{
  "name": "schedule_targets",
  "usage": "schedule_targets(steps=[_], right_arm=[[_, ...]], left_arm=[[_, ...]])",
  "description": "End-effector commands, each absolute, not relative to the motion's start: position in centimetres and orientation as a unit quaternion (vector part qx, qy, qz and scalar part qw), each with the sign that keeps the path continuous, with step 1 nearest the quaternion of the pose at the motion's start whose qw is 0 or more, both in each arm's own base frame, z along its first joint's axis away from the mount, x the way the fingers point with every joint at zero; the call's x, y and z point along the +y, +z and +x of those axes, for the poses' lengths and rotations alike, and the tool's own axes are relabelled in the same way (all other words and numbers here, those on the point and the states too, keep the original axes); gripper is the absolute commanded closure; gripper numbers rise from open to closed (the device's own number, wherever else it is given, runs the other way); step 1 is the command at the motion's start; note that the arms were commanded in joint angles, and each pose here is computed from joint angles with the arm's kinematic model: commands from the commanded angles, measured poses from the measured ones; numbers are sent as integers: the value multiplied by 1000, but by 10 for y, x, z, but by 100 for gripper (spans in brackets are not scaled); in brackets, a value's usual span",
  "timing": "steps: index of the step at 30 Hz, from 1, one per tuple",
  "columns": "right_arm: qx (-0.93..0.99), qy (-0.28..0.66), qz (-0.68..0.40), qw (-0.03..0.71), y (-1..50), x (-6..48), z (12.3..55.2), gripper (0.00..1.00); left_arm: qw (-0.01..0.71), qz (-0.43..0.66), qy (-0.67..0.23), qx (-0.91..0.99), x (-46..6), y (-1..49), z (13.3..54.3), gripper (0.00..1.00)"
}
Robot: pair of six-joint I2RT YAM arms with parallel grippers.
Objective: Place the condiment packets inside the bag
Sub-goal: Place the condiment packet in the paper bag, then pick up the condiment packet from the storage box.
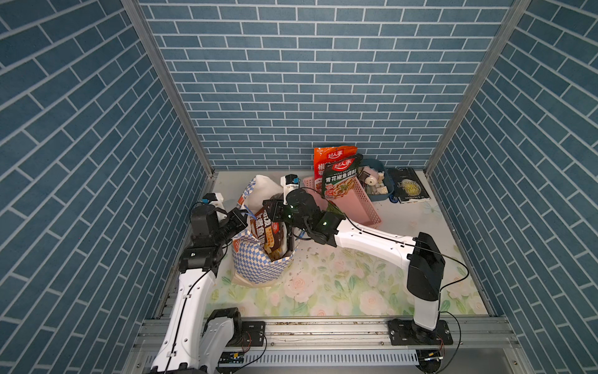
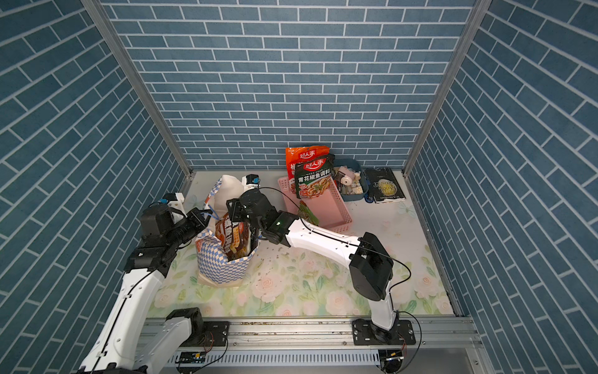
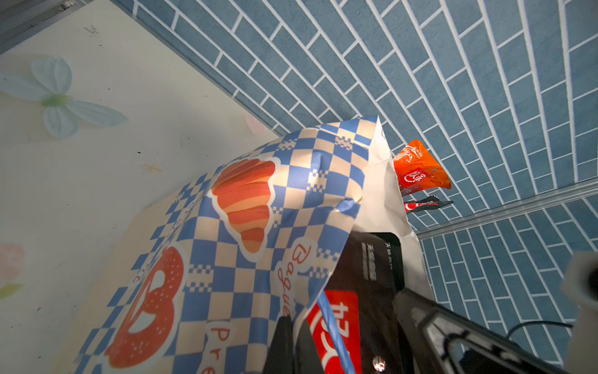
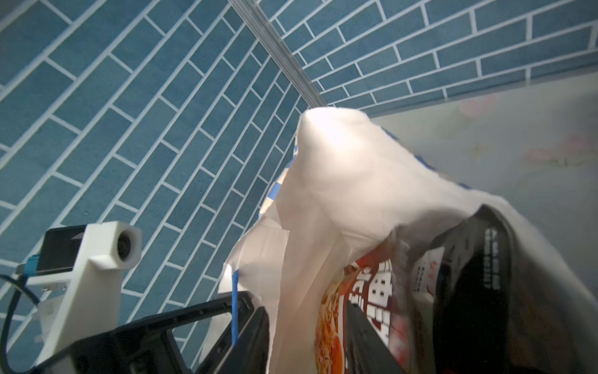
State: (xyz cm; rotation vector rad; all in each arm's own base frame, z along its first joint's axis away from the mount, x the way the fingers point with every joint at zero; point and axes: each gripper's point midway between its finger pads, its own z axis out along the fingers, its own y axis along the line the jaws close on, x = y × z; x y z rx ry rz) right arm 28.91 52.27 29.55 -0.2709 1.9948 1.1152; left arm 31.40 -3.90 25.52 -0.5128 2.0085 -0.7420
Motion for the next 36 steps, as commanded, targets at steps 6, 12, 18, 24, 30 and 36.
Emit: schedule_targets(steps=[6,12,18,24,30,36], right_arm=[[749,388,-185,505,374,485,287,37],[786,315,-122,517,362,382,341,30],[827,270,-2,493,317,262,405,25],[795,312,68,516,326,232,448,11],[789,356,103,490,312,250,492,4],[780,386,156,466,297,260,525,4]], left_arm=[[422,-211,-301,829,-42,239,308,100],[424,-194,-312,828,-48,244,308,100],[430,-186,-313,826,-49,250,310,100],[425,-189,-315,827,-49,245,309,100],[426,-189,-316,827,-50,247,307,100],[425,-188,-315,828,-50,246,306,100]])
